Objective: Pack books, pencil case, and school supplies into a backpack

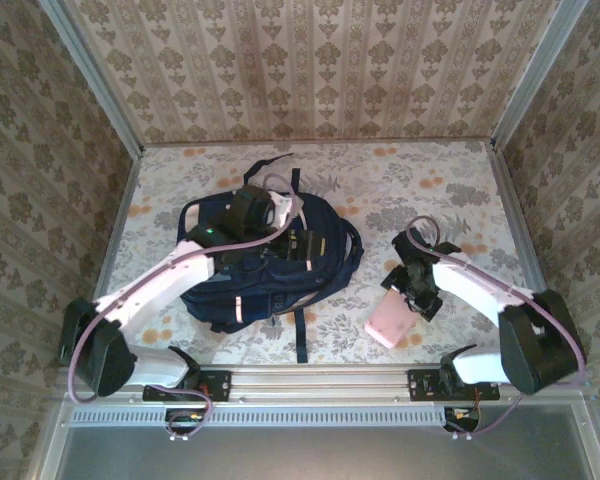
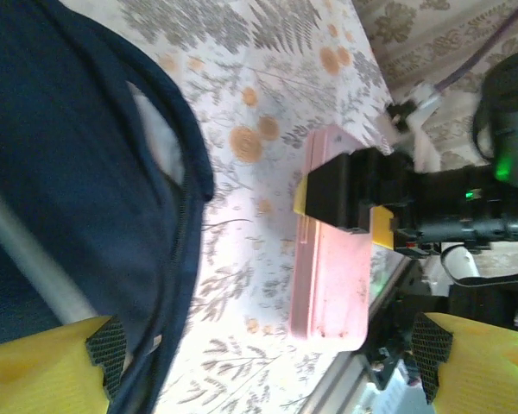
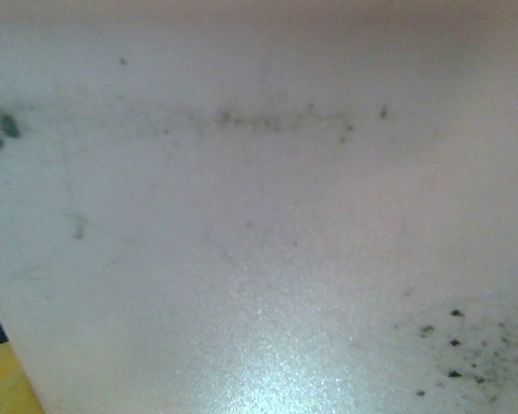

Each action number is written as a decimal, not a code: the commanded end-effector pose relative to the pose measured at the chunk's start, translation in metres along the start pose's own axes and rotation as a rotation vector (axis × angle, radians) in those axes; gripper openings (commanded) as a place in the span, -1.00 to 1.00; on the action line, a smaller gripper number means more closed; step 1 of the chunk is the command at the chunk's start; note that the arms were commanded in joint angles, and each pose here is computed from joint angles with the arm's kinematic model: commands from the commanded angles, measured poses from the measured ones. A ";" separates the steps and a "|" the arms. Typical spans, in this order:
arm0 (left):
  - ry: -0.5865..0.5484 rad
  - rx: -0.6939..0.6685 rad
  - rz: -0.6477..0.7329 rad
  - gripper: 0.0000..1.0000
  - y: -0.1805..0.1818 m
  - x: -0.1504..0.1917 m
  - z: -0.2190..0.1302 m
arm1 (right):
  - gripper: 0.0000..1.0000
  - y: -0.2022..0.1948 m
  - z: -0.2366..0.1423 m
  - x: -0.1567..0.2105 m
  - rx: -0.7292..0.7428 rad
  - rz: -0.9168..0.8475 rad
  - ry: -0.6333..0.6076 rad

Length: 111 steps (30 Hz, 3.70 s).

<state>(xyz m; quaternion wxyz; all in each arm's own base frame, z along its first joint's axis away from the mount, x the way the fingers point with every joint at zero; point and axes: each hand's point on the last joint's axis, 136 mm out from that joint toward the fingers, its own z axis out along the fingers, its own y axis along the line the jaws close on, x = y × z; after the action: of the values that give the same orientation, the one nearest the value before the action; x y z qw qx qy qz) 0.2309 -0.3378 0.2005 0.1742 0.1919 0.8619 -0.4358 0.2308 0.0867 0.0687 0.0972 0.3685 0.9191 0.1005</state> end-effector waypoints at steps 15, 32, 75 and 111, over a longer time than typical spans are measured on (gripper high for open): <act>0.103 0.405 -0.083 0.68 -0.082 0.000 0.059 | 0.61 0.118 -0.112 -0.028 -0.526 -0.037 -0.100; 0.117 0.500 -0.032 -0.32 -0.100 -0.003 0.047 | 0.81 0.134 -0.121 -0.037 -0.543 -0.031 -0.113; 0.042 0.574 0.103 -0.30 -0.062 0.072 -0.127 | 0.94 0.198 -0.233 0.094 -1.351 -0.980 0.306; -0.136 0.303 -0.064 0.60 -0.007 0.036 -0.139 | -0.49 0.196 -0.189 0.012 -1.178 -0.592 0.170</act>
<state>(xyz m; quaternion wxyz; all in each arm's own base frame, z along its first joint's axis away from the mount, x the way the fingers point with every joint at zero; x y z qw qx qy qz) 0.1585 -0.2342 0.2623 0.1513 0.1903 0.7561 -0.6076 0.2872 0.2334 0.3087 0.2091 -0.0928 0.7570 0.6121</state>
